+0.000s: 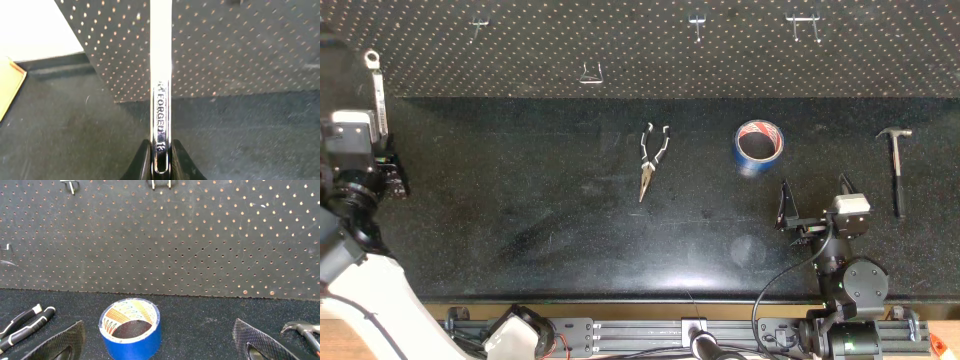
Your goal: Place Tools Onto Pegboard
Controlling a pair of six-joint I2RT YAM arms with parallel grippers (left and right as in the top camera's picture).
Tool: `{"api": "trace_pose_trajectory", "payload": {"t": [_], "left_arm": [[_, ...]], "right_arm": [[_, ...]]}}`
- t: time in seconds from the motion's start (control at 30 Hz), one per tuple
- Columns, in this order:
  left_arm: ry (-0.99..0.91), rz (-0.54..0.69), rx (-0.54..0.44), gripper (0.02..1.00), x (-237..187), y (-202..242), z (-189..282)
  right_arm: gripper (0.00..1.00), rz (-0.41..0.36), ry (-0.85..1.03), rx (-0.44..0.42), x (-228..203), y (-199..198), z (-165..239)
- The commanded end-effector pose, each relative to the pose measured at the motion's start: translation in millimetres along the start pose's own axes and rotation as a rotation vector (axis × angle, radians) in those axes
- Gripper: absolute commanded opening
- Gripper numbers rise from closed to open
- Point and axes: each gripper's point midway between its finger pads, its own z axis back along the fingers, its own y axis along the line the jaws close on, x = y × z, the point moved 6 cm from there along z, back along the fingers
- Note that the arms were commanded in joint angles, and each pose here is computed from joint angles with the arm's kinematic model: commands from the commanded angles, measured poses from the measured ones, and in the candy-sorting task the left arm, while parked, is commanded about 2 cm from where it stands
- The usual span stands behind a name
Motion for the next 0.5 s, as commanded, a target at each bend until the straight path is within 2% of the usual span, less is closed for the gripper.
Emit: {"api": "trace_pose_trajectory", "payload": {"t": [0.03, 0.07, 0.13, 0.17, 0.27, 0.33, 0.5], "left_arm": [[-0.106, -0.054, -0.04, 0.025, 33, -32, 13], [-0.11, -0.074, -0.03, 0.027, 37, -37, 14], [-0.134, 0.012, 0.097, 0.027, 41, -34, 12], [-0.171, -0.015, 0.122, 0.027, 42, -44, 14], [-0.142, -0.03, 0.038, 0.027, 13, -76, 3], [-0.15, 0.033, 0.063, 0.027, -3, -86, -6], [-0.232, 0.021, -0.022, 0.025, 1, -110, -27]], "right_arm": [[0.958, 0.014, 0.0, -0.002, -1, -1, 0], [0.958, 0.014, 0.0, -0.002, -1, -1, 0], [0.958, 0.014, 0.0, -0.002, -1, -1, 0], [0.958, 0.014, 0.0, -0.002, -1, -1, 0], [0.961, 0.014, 0.0, -0.002, -1, -1, 0], [0.958, 0.014, 0.0, -0.002, -1, -1, 0], [0.958, 0.014, 0.0, -0.002, -1, -1, 0]]}}
